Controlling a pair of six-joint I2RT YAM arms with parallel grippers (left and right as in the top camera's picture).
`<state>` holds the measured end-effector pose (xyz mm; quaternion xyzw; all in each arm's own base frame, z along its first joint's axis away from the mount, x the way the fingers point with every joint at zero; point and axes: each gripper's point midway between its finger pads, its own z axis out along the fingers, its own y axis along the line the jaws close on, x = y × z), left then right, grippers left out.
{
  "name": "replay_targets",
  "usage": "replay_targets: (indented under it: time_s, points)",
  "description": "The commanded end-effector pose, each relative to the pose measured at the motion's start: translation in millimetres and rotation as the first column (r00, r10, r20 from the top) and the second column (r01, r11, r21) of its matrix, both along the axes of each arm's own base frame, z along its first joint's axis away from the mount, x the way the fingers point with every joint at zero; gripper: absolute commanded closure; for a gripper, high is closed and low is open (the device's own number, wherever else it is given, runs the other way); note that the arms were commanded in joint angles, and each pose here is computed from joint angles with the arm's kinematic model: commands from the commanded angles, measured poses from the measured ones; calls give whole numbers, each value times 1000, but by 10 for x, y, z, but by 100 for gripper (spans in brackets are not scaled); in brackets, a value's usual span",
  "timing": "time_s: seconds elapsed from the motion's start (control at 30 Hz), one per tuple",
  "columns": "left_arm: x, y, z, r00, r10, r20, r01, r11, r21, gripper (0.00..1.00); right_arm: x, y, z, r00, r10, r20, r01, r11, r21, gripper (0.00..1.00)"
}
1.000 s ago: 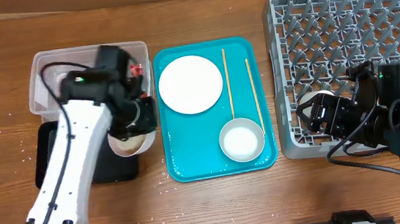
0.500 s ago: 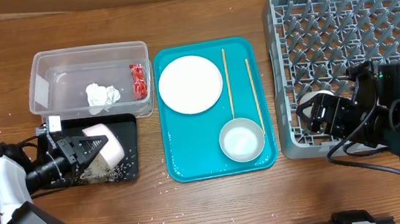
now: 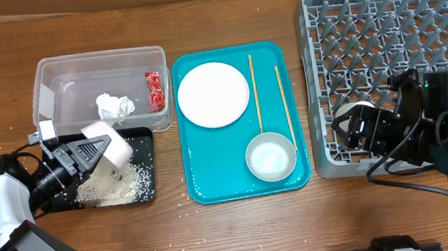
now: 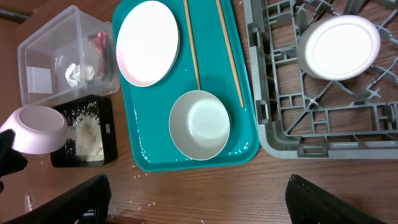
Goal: Sort waste into correct bins and load items into the dishwasher
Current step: 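Tip the rice from the pink plate onto the black tray, then set the empty pink plate back on the teal tray with the left gripper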
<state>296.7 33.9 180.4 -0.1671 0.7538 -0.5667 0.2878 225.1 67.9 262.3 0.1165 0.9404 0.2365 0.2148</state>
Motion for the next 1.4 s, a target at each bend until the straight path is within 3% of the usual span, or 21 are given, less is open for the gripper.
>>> replay_targets:
  time_s: [0.0,0.13,0.17,0.2,0.23,0.3,0.4,0.47,0.53,0.67,0.73,0.83,0.97,1.07,1.2,1.3,1.37]
  points:
    - [23,0,160,999,19,49,-15,996,-84,96,-4,-8,27,1000,0,9,0,1000,-4,8]
    - [-30,-48,177,1000,20,-15,-22,990,-137,96,-5,-8,27,1000,0,8,0,1000,-4,8]
    - [-60,-70,180,999,7,37,-4,996,-85,96,-5,-8,27,1000,0,8,0,1000,-4,8]
    - [-51,5,-65,1000,-15,-4,15,998,59,96,-4,-7,28,1000,0,9,0,1000,-3,8]
    - [-64,83,-295,972,39,-232,-29,999,44,96,-3,-8,28,1000,0,9,0,1000,-4,8]
    - [-140,-138,-70,986,-40,-165,45,999,26,96,1,-7,31,1000,0,11,0,1000,-3,8]
    - [-312,-433,70,951,-132,-281,197,956,216,96,10,-8,36,1000,0,16,0,1000,-4,8]
    - [-367,-753,88,919,-105,-379,278,856,437,96,34,-8,50,1000,0,28,0,1000,-4,8]
    - [-384,-971,20,907,-55,-418,306,768,563,96,39,-8,54,1000,0,30,0,1000,-4,8]
    - [-270,-1792,-292,926,-77,-370,357,495,792,96,42,-8,55,999,0,32,0,1000,-4,8]
    - [-240,-2112,-593,929,-81,-360,364,359,859,96,41,-8,54,1000,0,31,0,1000,-4,8]
    - [-250,-2409,-990,907,-116,-405,420,287,861,95,40,-8,54,1000,0,31,0,1000,-4,8]
    - [-239,-2424,-1150,888,-88,-452,457,288,842,74,42,-8,55,999,0,32,0,1000,-4,8]
    - [-206,-2335,-752,885,-73,-459,461,264,847,52,54,-8,62,999,0,38,0,1000,-4,8]
    - [-98,-2148,-122,920,-30,-392,388,227,893,49,71,-5,72,999,10,51,-10,1000,-9,12]
    - [-59,-2033,324,948,-11,-318,311,245,918,44,52,80,62,992,101,71,-100,995,-29,19]
    - [-46,-1959,645,968,-5,-250,241,291,926,39,38,204,4,983,173,67,-170,985,-38,20]
